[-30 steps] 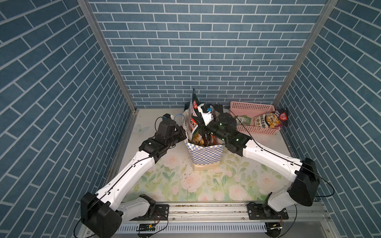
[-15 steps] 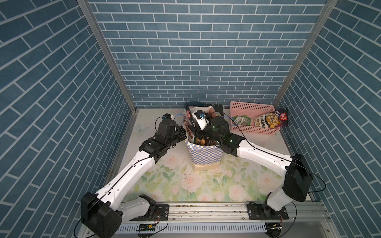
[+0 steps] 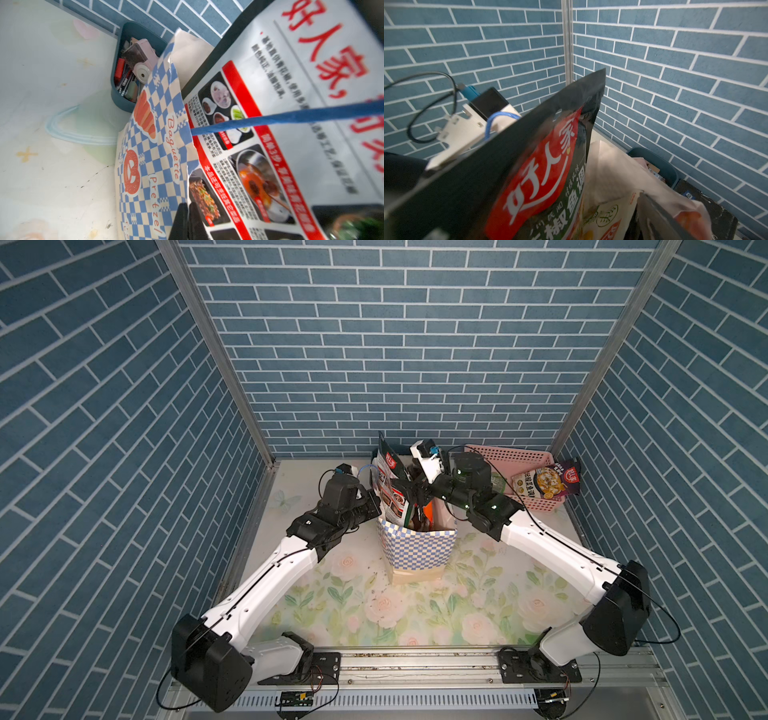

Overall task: Place the condiment packets inside the bag
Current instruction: Adjust the condiment packet in the paper bag.

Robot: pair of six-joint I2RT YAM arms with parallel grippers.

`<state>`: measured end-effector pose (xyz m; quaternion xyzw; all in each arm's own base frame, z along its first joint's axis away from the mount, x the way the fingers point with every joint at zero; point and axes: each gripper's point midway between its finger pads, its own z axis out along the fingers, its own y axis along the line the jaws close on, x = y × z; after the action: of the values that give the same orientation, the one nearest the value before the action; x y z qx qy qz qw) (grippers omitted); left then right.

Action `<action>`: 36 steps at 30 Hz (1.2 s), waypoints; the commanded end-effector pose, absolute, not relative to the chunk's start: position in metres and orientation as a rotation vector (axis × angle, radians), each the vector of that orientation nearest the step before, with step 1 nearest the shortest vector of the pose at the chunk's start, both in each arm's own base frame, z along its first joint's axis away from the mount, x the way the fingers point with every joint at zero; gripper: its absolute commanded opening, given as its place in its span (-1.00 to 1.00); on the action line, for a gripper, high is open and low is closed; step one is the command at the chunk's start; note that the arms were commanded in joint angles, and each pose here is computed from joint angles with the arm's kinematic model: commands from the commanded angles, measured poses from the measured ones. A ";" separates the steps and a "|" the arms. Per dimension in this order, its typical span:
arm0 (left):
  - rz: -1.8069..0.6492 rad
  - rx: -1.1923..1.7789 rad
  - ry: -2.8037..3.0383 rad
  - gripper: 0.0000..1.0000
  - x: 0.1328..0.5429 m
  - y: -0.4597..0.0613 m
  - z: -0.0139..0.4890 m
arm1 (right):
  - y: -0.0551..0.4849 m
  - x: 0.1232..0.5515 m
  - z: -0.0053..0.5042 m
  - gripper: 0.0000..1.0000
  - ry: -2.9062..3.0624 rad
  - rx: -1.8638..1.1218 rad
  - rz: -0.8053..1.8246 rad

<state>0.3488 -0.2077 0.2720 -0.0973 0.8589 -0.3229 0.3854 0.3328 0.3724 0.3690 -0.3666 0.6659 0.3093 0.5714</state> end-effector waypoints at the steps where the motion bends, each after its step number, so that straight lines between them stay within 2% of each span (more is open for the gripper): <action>1: -0.887 -0.171 2.100 -1.00 0.353 -0.222 0.299 | 0.384 0.319 0.396 0.76 1.526 -0.859 0.864; 5: -0.841 -0.210 2.092 -1.00 0.349 -0.210 0.294 | 0.396 0.333 0.370 0.79 1.620 -0.809 0.902; 10: -0.811 -0.228 2.095 -1.00 0.342 -0.200 0.292 | 0.405 0.349 0.354 0.98 1.751 -0.703 0.954; 16: -0.835 -0.234 2.087 -1.00 0.342 -0.202 0.291 | 0.418 0.348 0.317 1.00 1.898 -0.658 0.980; 19: -0.846 -0.228 2.086 -1.00 0.342 -0.205 0.291 | 0.423 0.340 0.325 0.98 1.877 -0.645 1.087; 20: -0.847 -0.228 2.084 -1.00 0.342 -0.204 0.292 | 0.425 0.336 0.333 0.89 1.858 -0.648 1.136; 23: -0.843 -0.232 2.081 -1.00 0.340 -0.202 0.293 | 0.432 0.337 0.340 0.41 1.892 -0.613 1.230; 25: -0.844 -0.232 2.075 -1.00 0.339 -0.202 0.295 | 0.435 0.336 0.340 -0.26 1.912 -0.581 1.301; 26: -0.843 -0.233 2.073 -1.00 0.339 -0.201 0.295 | 0.436 0.335 0.342 -0.47 1.906 -0.572 1.327; 27: -0.843 -0.236 2.071 -1.00 0.338 -0.200 0.296 | 0.438 0.333 0.344 -0.52 1.898 -0.575 1.350; 28: -0.841 -0.238 2.070 -1.00 0.338 -0.199 0.296 | 0.438 0.331 0.346 -0.48 1.890 -0.579 1.364; 29: -0.842 -0.240 2.068 -1.00 0.337 -0.199 0.296 | 0.438 0.330 0.349 -0.29 1.884 -0.575 1.375; 33: -0.841 -0.245 2.066 -1.00 0.336 -0.197 0.294 | 0.431 0.325 0.367 0.92 1.831 -0.542 1.411; 34: -0.841 -0.245 2.067 -1.00 0.336 -0.198 0.294 | 0.429 0.324 0.371 0.99 1.829 -0.521 1.426; 36: -0.843 -0.244 2.069 -1.00 0.336 -0.198 0.293 | 0.427 0.321 0.378 0.99 1.818 -0.476 1.499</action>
<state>0.3351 -0.1940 0.2716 -0.1055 0.8518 -0.3146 0.4054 0.3324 0.4334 0.3318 -0.2087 0.7480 0.5210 0.3543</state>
